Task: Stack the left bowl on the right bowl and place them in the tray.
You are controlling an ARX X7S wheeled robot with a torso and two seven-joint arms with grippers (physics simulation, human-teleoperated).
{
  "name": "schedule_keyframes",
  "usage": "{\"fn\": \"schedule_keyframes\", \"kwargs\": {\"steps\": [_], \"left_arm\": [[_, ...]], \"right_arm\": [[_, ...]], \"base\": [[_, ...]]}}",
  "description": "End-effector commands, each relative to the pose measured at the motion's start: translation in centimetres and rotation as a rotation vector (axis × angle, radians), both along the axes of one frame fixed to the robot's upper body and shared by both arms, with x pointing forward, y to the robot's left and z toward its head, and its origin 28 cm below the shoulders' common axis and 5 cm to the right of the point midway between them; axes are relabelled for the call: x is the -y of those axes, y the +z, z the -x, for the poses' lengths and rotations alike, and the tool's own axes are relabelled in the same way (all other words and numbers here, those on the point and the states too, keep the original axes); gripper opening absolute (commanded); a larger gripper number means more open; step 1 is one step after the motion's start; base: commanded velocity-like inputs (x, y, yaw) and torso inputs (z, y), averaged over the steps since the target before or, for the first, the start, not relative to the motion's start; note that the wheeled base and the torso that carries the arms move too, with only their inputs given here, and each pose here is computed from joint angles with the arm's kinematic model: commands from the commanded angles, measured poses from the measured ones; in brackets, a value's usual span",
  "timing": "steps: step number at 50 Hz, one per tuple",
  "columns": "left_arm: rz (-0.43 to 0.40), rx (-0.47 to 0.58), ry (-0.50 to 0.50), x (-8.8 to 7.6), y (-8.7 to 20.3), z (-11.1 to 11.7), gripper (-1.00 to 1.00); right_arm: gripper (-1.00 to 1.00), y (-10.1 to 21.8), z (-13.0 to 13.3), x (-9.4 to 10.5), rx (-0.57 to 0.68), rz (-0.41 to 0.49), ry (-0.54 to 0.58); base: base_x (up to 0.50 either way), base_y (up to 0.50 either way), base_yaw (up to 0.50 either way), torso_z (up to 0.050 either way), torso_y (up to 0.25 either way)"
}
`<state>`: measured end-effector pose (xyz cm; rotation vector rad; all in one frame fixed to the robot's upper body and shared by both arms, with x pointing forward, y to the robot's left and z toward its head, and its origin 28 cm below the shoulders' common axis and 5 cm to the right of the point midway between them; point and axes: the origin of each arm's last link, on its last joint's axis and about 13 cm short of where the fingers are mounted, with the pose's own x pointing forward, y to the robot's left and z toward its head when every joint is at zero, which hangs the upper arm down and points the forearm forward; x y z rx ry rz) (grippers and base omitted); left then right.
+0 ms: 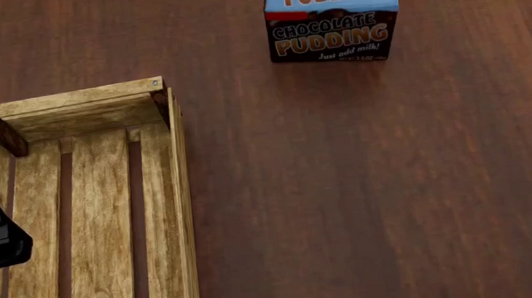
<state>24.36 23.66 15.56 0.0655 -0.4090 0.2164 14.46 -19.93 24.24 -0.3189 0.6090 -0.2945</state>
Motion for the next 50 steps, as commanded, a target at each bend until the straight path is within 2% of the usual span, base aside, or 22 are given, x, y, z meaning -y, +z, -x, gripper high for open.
{"fn": "schedule_keyframes", "kwargs": {"steps": [1, 18, 50], "left_arm": [[-0.003, -0.003, -0.001, 0.1, -0.1, 0.0, 1.0], [0.001, -0.004, 0.002, -0.1, -0.1, 0.0, 1.0], [0.004, -0.007, 0.004, -0.1, -0.1, -0.1, 1.0]], "right_arm": [[-1.0, -1.2, -0.1, 0.7, 0.019, -0.012, -0.022], [-1.0, -3.2, -0.2, 0.8, -0.017, -0.07, -0.017], [-1.0, -5.6, -0.9, 0.5, -0.076, -0.12, 0.013]], "base": [[0.0, 0.0, 0.0, 0.0, 0.0], [0.0, 0.0, 0.0, 0.0, 0.0], [0.0, 0.0, 0.0, 0.0, 0.001]]}}
